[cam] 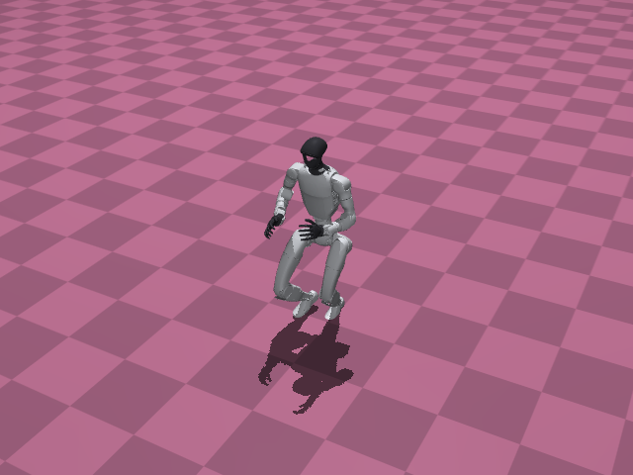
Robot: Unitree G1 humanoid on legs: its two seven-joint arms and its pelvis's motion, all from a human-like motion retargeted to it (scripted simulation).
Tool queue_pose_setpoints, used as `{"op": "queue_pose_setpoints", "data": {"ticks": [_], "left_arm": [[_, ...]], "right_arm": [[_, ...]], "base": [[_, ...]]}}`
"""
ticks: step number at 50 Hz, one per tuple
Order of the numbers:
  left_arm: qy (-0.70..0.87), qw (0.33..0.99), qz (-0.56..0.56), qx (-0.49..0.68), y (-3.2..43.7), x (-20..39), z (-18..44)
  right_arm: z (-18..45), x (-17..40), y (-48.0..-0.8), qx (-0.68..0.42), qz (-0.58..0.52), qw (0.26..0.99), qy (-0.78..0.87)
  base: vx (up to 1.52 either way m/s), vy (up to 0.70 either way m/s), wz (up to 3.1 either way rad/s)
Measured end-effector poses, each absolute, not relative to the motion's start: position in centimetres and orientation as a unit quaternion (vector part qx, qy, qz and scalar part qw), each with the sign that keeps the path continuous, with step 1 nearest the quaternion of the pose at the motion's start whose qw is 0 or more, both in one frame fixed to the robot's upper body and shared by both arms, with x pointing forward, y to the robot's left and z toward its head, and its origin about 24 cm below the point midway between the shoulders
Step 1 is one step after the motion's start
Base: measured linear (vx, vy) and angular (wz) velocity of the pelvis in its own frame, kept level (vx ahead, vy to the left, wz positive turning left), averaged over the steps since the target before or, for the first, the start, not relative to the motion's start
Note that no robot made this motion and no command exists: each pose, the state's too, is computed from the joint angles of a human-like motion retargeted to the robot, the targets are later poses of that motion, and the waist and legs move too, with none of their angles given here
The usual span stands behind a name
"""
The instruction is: Run
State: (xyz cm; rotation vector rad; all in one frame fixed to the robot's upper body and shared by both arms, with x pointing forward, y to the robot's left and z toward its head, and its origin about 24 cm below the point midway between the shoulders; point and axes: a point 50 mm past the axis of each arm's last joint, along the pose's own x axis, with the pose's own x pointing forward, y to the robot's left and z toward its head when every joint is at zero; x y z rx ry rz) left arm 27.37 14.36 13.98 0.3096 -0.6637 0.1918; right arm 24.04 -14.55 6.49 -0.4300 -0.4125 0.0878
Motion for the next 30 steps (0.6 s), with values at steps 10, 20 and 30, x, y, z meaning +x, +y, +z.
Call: {"op": "queue_pose_setpoints", "data": {"ticks": [10,20,30], "left_arm": [[-0.339,0.933,0.008,0.124,11.6,25.9,13.8],[-0.120,0.979,0.024,0.162,16.4,21.9,4.6],[-0.204,0.951,0.089,0.215,16.9,23.6,8.2]], "right_arm": [[7.7,24.0,-15.4,-0.192,0.026,0.957,-0.215],[15.3,26.9,-14.2,-0.201,-0.003,0.904,-0.378],[12.1,26.2,-13.7,-0.248,0.020,0.911,-0.329]], "base": [[-0.04,-0.07,-0.23],[0.02,0.02,0.15],[-0.01,0.03,-0.01]]}}
